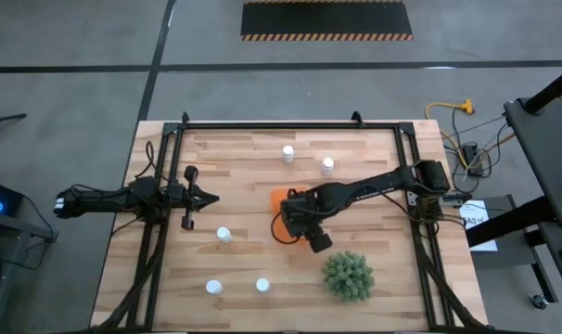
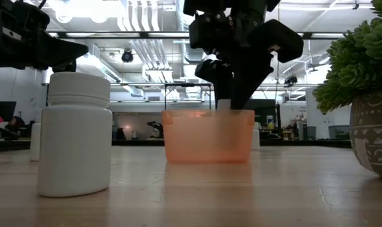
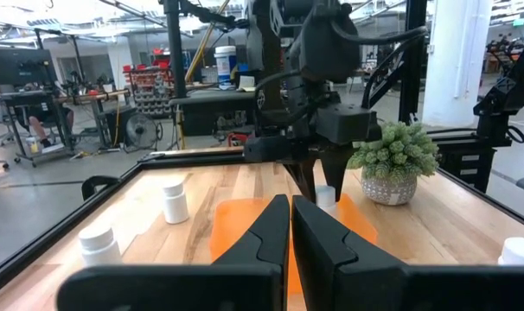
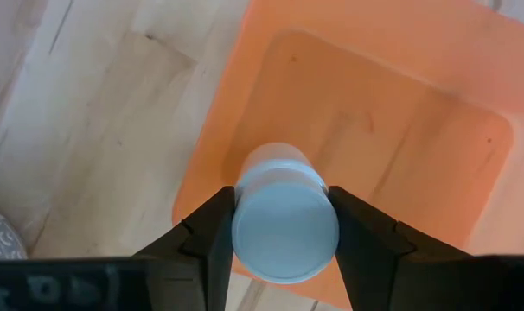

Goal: Pick and place pill bottles into a basket
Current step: Put the white pill bottle into the orange bin

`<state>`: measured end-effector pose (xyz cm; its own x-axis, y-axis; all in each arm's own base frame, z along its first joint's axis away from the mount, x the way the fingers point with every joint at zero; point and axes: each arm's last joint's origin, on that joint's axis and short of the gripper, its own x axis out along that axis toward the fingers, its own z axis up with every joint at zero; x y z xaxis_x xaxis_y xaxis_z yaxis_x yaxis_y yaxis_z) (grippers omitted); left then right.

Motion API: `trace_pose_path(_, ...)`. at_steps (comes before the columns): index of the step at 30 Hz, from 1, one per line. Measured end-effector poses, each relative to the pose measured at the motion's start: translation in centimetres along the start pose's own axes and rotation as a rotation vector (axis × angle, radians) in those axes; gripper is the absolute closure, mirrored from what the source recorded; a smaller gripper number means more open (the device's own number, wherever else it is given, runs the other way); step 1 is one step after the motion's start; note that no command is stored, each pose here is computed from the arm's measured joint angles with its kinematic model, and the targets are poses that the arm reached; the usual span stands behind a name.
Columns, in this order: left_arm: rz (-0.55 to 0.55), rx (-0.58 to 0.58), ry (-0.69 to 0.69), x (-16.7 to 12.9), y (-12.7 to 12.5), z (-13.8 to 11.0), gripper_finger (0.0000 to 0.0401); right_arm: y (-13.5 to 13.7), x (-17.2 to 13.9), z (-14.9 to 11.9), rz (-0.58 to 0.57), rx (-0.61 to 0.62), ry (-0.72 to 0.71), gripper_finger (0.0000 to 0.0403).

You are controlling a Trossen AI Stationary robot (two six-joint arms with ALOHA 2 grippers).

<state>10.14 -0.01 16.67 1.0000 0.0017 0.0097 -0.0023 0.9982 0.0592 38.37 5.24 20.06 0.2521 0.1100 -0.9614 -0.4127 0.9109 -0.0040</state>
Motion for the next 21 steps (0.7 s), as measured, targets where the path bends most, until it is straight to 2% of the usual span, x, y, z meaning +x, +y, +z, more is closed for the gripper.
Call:
trace_pose_path(11, 0.000, 0.000, 0.000, 0.00, 0.00, 0.00, 0.0401, 0.05, 0.52, -0.30, 0.001, -0.003, 0.001, 0.0252)
trace_pose_path(21, 0.000, 0.000, 0.004, 0.03, 0.00, -0.03, 0.0401, 0.06, 0.50, -0.22, 0.000, -0.007, -0.005, 0.0211)
